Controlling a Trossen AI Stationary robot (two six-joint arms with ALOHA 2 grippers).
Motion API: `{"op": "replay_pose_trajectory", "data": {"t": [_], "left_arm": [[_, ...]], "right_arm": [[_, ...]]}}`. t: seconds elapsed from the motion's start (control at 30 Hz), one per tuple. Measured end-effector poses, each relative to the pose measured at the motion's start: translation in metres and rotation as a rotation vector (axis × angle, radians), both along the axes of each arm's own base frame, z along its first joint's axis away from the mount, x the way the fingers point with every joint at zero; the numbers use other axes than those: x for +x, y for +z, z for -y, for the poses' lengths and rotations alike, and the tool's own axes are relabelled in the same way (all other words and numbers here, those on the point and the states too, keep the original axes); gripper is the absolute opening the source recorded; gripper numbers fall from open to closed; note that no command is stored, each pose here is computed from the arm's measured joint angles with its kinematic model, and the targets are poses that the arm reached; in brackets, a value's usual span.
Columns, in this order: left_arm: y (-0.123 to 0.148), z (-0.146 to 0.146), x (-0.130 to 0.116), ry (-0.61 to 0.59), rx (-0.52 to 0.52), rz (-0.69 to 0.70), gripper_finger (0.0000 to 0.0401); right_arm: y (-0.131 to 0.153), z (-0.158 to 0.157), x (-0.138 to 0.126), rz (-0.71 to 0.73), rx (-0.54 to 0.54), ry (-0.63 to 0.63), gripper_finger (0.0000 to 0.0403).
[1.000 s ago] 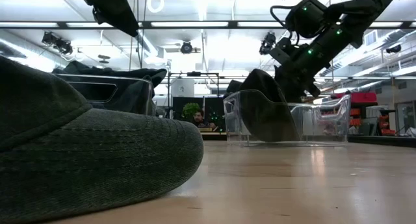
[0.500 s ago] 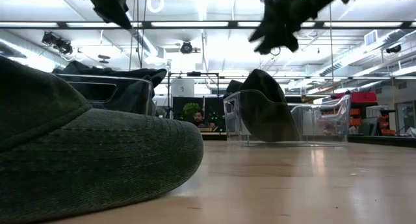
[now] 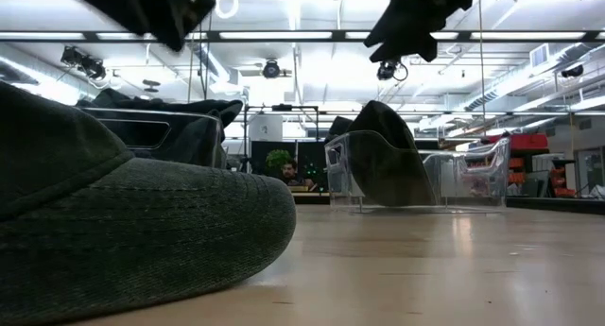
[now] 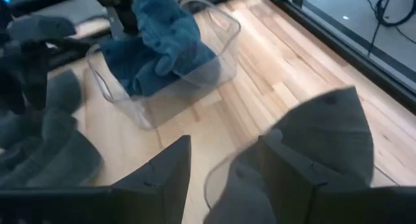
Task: Pick & Place hat
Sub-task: Put the right black cap into the right transparent bin
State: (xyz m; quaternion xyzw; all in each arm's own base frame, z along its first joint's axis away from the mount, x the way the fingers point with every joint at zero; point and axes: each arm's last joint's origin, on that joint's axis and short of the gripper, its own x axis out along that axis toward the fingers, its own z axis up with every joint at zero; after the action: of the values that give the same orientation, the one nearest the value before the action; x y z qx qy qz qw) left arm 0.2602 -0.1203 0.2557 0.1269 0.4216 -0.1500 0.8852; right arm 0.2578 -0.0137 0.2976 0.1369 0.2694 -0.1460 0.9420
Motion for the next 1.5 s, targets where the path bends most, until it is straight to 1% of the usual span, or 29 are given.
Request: {"op": "replay_pose_trajectory", "data": {"t": [0.1,0.17,0.27,0.4,0.53,0.73,0.83,1.0,1.23,1.3,1.37,1.5], "left_arm": [[-0.019,0.009,0.01,-0.016,0.018,-0.04,0.0156],[-0.03,0.013,0.014,-0.035,0.012,-0.091,0.0156],[-0.043,0.017,0.018,-0.08,-0.042,-0.164,0.0156],[-0.054,0.024,0.022,-0.121,-0.158,-0.235,0.0156],[-0.062,0.029,0.024,-0.089,-0.195,-0.267,0.0156],[-0.07,0.031,0.027,-0.072,-0.196,-0.287,0.0156],[-0.07,0.031,0.028,-0.068,-0.196,-0.282,0.0156],[-0.071,0.03,0.029,-0.061,-0.163,-0.263,0.0156],[-0.083,0.031,0.029,-0.064,-0.139,-0.32,0.0155],[-0.084,0.032,0.03,-0.077,-0.135,-0.312,0.0147],[-0.085,0.032,0.03,-0.102,-0.115,-0.31,0.0128],[-0.084,0.028,0.031,-0.084,-0.081,-0.298,0.0061]], "right_arm": [[-0.001,0.0,-0.001,-0.013,0.0,-0.002,0.018],[-0.001,0.0,-0.001,-0.016,0.0,-0.002,0.018],[-0.001,0.0,-0.001,-0.016,0.0,-0.002,0.018],[-0.002,0.0,-0.001,-0.026,0.0,-0.002,0.018],[-0.003,0.0,-0.002,-0.034,0.0,-0.002,0.018],[-0.005,0.0,-0.004,-0.07,0.001,-0.002,0.018],[-0.007,0.0,-0.005,-0.087,0.002,-0.002,0.018],[-0.007,0.0,-0.005,-0.092,0.002,-0.002,0.018],[-0.008,0.0,-0.006,-0.101,0.002,-0.002,0.018],[-0.008,0.0,-0.006,-0.101,0.002,-0.002,0.018],[-0.008,0.0,-0.006,-0.102,0.002,-0.001,0.018],[-0.008,0.0,-0.006,-0.1,0.002,-0.002,0.018]]}}
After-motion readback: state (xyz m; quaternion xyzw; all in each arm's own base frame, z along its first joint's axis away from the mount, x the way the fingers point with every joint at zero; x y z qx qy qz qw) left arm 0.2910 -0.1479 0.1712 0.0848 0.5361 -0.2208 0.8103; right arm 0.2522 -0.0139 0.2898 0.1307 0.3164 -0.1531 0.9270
